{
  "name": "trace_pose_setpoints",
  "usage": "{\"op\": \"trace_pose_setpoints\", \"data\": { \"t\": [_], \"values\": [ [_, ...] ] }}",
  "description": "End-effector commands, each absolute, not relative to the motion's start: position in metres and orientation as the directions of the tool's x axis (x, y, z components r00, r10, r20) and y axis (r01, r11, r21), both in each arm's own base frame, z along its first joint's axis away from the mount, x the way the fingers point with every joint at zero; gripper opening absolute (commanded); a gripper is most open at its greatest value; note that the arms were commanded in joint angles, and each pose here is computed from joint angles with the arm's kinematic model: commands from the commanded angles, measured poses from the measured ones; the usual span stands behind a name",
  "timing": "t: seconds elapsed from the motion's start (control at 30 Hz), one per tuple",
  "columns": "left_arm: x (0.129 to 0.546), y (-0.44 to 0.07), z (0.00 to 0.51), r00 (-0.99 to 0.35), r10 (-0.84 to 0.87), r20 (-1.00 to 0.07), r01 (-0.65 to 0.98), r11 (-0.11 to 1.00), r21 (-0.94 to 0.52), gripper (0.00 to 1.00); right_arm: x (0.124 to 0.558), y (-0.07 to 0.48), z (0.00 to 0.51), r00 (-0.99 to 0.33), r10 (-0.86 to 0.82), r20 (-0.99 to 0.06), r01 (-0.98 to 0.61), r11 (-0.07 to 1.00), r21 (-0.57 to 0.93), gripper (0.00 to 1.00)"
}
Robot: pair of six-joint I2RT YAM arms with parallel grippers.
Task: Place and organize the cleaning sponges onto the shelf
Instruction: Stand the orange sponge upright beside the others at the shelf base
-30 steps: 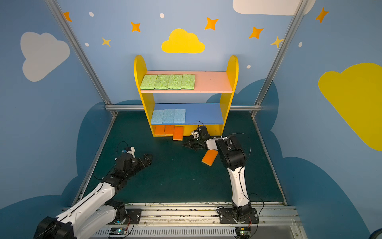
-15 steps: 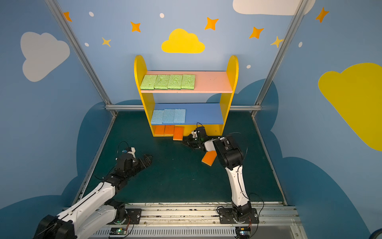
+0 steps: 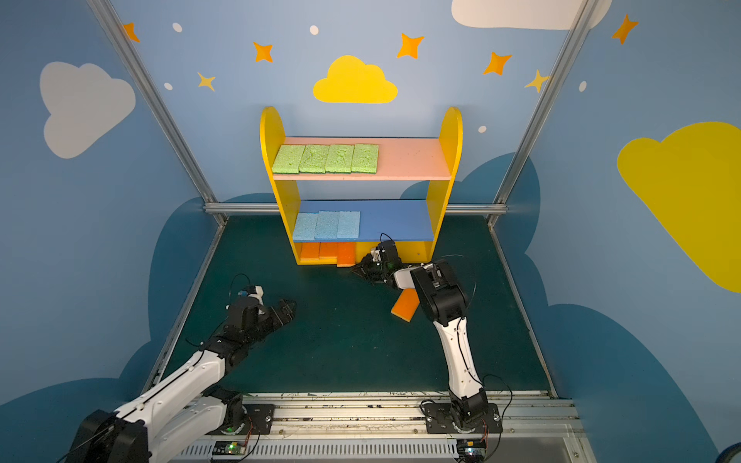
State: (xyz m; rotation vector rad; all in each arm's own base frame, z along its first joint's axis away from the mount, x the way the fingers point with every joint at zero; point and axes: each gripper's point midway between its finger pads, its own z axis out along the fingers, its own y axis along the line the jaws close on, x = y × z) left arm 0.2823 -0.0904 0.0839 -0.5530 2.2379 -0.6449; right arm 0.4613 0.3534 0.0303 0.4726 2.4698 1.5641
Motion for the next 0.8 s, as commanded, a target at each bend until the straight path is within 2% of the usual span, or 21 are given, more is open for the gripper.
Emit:
{"op": "trace_pose_setpoints", "data": {
  "t": [0.0, 0.07, 0.13, 0.2, 0.27, 0.47, 0.77],
  "values": [
    [0.282, -0.090, 0.081, -0.643, -0.551, -0.532, -0.186, 0.786, -0.589, 1.00, 0.464, 0.353, 0.024, -0.931, 0.363, 0.023, 0.178, 0.401, 0.899, 0.00],
    [0.282, -0.090, 0.081, -0.643, -0.551, -0.531, -0.186, 0.786, -0.590, 1.00, 0.462, 0.354, 0.025, -0.934, 0.357, 0.021, 0.172, 0.396, 0.902, 0.03],
    [0.282, -0.090, 0.080, -0.644, -0.552, -0.530, -0.186, 0.785, -0.591, 0.99, 0.460, 0.354, 0.025, -0.933, 0.358, 0.023, 0.173, 0.393, 0.903, 0.18],
    [0.282, -0.090, 0.080, -0.644, -0.553, -0.529, -0.188, 0.784, -0.591, 1.00, 0.457, 0.356, 0.025, -0.934, 0.356, 0.024, 0.172, 0.389, 0.905, 0.29],
    [0.282, -0.090, 0.081, -0.643, -0.554, -0.529, -0.186, 0.783, -0.593, 1.00, 0.456, 0.355, 0.026, -0.933, 0.359, 0.023, 0.171, 0.386, 0.906, 0.34],
    [0.281, -0.089, 0.082, -0.640, -0.556, -0.531, -0.186, 0.783, -0.594, 1.00, 0.452, 0.354, 0.027, -0.925, 0.379, 0.022, 0.172, 0.367, 0.914, 0.40],
    [0.279, -0.088, 0.083, -0.640, -0.552, -0.534, -0.187, 0.786, -0.589, 1.00, 0.470, 0.355, 0.030, -0.913, 0.408, 0.014, 0.171, 0.351, 0.921, 0.41]
  ]
}}
